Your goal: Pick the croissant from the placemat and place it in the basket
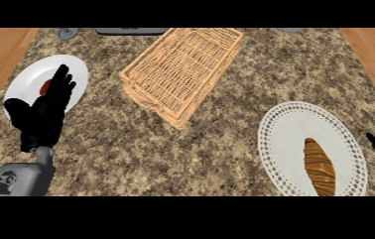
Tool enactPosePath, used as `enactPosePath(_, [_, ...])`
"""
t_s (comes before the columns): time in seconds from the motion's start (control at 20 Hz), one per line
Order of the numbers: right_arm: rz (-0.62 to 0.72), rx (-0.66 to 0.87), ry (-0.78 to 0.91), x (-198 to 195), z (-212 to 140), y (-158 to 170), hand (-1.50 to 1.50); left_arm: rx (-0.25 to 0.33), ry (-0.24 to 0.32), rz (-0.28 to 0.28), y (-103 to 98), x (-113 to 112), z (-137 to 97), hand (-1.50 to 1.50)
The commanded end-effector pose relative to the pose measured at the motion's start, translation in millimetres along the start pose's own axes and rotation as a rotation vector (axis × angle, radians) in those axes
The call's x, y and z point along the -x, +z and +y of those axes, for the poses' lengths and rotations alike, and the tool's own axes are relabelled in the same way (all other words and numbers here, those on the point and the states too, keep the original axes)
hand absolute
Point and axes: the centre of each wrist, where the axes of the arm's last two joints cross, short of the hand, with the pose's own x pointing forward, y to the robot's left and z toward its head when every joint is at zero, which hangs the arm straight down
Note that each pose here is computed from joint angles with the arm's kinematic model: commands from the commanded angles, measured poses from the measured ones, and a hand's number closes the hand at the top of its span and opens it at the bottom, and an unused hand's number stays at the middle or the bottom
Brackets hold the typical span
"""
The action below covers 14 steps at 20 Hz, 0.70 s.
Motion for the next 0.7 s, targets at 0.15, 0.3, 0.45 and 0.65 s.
enactPosePath(0.15, [-0.035,0.005,-0.018,-4.9,17.7,2.4,-1.5,0.006,-0.007,0.005,8.4,2.0,6.9,0.0])
enactPosePath(0.3, [-0.031,0.019,-0.013,2.8,25.5,6.8,-1.5,0.005,0.012,-0.009,-11.6,2.1,-8.2,0.0])
enactPosePath(0.45, [-0.027,0.003,-0.023,29.2,4.5,8.2,-1.5,0.005,0.0,-0.004,-7.8,-1.1,-10.2,0.0])
enactPosePath(0.65, [-0.016,-0.009,-0.01,-2.3,18.3,0.4,-1.5,0.004,-0.002,-0.008,7.8,14.7,6.1,0.0])
